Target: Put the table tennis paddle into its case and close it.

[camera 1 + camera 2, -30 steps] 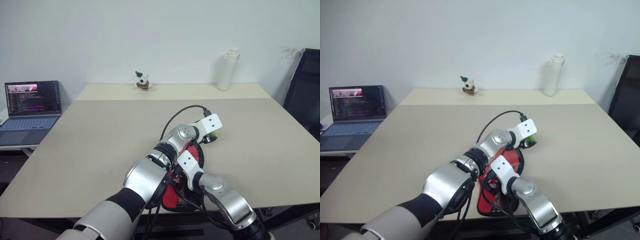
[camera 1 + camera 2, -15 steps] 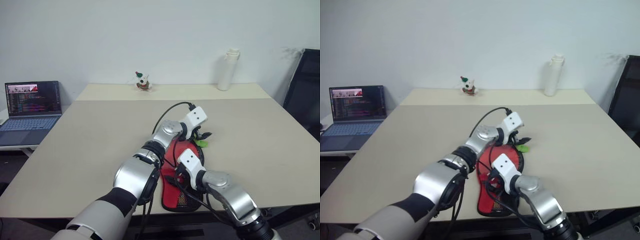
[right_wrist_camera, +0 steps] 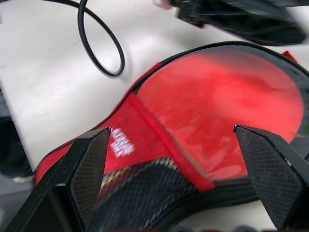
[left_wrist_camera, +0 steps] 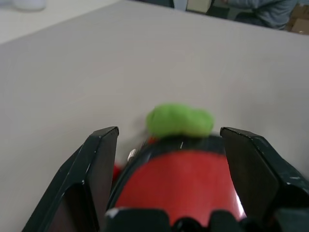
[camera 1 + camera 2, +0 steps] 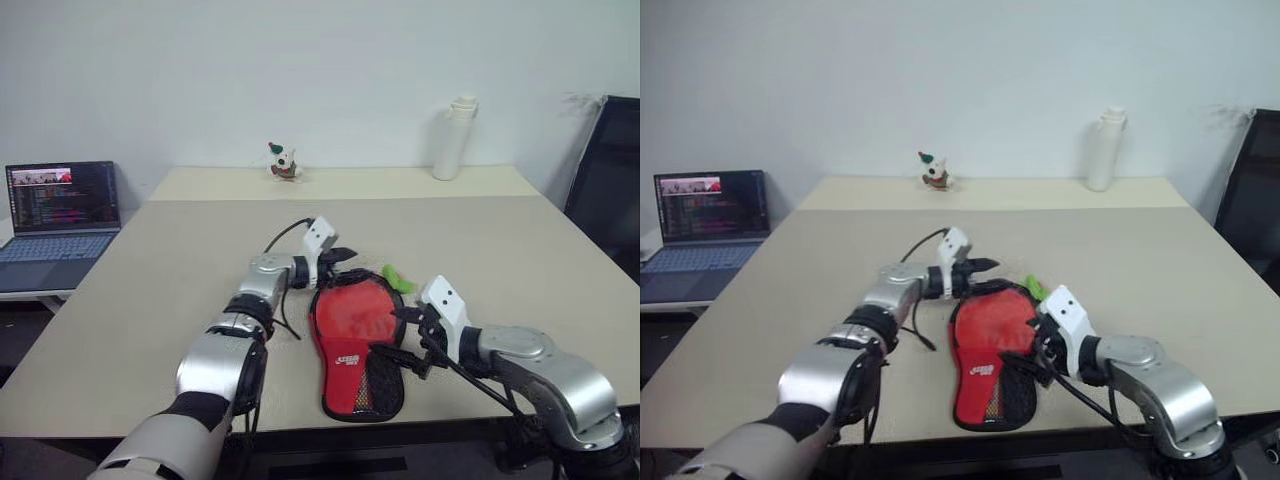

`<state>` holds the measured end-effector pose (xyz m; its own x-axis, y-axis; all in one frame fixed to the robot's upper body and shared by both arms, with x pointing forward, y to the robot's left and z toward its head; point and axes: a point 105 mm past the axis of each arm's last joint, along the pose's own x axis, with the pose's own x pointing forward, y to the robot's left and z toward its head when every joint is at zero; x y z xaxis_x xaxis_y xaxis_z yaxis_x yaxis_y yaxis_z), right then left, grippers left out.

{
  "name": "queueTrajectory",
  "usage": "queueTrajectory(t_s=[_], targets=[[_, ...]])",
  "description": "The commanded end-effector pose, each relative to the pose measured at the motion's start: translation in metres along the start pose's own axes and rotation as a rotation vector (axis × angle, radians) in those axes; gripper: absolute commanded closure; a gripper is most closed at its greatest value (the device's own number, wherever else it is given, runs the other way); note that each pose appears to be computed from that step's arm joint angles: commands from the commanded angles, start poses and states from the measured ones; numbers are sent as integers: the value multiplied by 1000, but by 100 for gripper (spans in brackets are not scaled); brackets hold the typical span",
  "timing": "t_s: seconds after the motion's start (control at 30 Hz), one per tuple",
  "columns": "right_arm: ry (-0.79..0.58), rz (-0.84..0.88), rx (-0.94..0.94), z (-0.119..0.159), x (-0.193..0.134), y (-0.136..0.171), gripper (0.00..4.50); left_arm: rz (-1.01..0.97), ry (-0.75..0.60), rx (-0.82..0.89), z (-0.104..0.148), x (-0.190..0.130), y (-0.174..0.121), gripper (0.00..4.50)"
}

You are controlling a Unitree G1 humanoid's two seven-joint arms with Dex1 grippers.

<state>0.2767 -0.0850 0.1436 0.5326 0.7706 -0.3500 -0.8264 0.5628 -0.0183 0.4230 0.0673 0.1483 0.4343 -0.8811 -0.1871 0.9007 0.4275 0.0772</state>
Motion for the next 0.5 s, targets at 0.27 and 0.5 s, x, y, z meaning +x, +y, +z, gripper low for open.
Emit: queueTrajectory(t_s=[0.27,0.5], targets=[[-89,-289,-107,33,6,-66,0,-178,50,35,-28,5,-35,84],[-85,-335,-142,32,30,-77,0,-167,89,17,-46,12,-43,84]])
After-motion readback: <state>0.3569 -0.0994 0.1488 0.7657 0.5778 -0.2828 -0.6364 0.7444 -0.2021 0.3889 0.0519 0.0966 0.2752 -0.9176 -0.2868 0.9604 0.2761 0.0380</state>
